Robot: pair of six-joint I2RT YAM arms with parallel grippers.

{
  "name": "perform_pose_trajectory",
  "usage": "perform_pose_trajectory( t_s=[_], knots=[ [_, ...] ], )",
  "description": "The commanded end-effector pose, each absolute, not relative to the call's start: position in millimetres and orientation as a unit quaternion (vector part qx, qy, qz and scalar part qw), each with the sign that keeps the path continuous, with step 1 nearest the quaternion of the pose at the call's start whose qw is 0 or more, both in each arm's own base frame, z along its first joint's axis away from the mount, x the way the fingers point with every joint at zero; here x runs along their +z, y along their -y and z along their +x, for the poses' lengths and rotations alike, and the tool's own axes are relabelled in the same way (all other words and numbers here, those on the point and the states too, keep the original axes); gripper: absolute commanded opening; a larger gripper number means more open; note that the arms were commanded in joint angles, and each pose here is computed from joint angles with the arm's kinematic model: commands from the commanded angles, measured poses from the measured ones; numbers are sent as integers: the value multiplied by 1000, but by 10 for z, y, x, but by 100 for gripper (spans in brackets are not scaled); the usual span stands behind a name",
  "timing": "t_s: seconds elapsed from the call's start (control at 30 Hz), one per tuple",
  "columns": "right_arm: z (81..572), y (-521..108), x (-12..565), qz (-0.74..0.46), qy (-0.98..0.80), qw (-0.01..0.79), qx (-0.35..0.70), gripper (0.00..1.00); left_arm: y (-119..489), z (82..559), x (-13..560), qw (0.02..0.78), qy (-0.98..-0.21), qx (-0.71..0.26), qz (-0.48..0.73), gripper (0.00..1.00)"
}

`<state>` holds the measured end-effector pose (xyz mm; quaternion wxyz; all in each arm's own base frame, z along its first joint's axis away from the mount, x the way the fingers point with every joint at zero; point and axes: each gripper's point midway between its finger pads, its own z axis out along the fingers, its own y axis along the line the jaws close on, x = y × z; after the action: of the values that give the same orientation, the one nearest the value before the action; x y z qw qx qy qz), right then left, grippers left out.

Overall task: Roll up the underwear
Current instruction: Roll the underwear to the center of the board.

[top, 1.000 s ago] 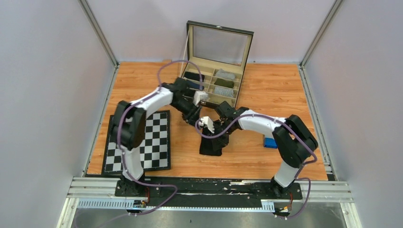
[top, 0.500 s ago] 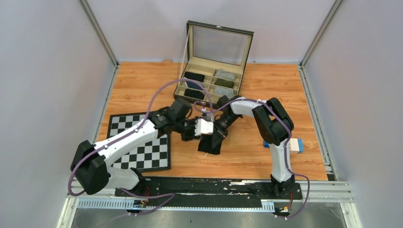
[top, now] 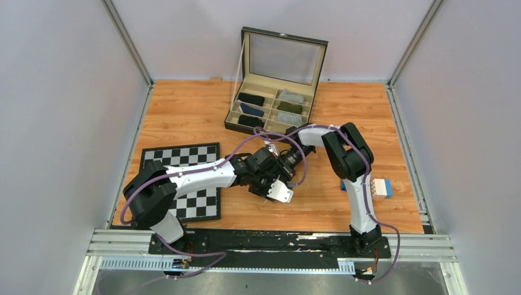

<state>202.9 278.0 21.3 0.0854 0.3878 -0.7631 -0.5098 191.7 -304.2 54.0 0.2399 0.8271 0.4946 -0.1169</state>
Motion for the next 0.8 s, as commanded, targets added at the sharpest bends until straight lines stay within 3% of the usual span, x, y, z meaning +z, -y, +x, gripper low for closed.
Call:
perform_pose_trajectory(
  t_s=[0.0, 0.37, 0.77],
  knots=[
    [2042, -2686, -77, 421, 764, 88, -480, 3, 3129, 2002, 613, 268, -470, -98, 835, 49],
    [2039, -2685, -78, 417, 764, 92, -483, 3, 3166, 1550, 789, 238, -449, -159, 847, 49],
    [2026, -2675, -65, 417, 762, 91, -487, 3, 3045, 1817, 302, 235, -466, -55, 851, 52]
  ],
)
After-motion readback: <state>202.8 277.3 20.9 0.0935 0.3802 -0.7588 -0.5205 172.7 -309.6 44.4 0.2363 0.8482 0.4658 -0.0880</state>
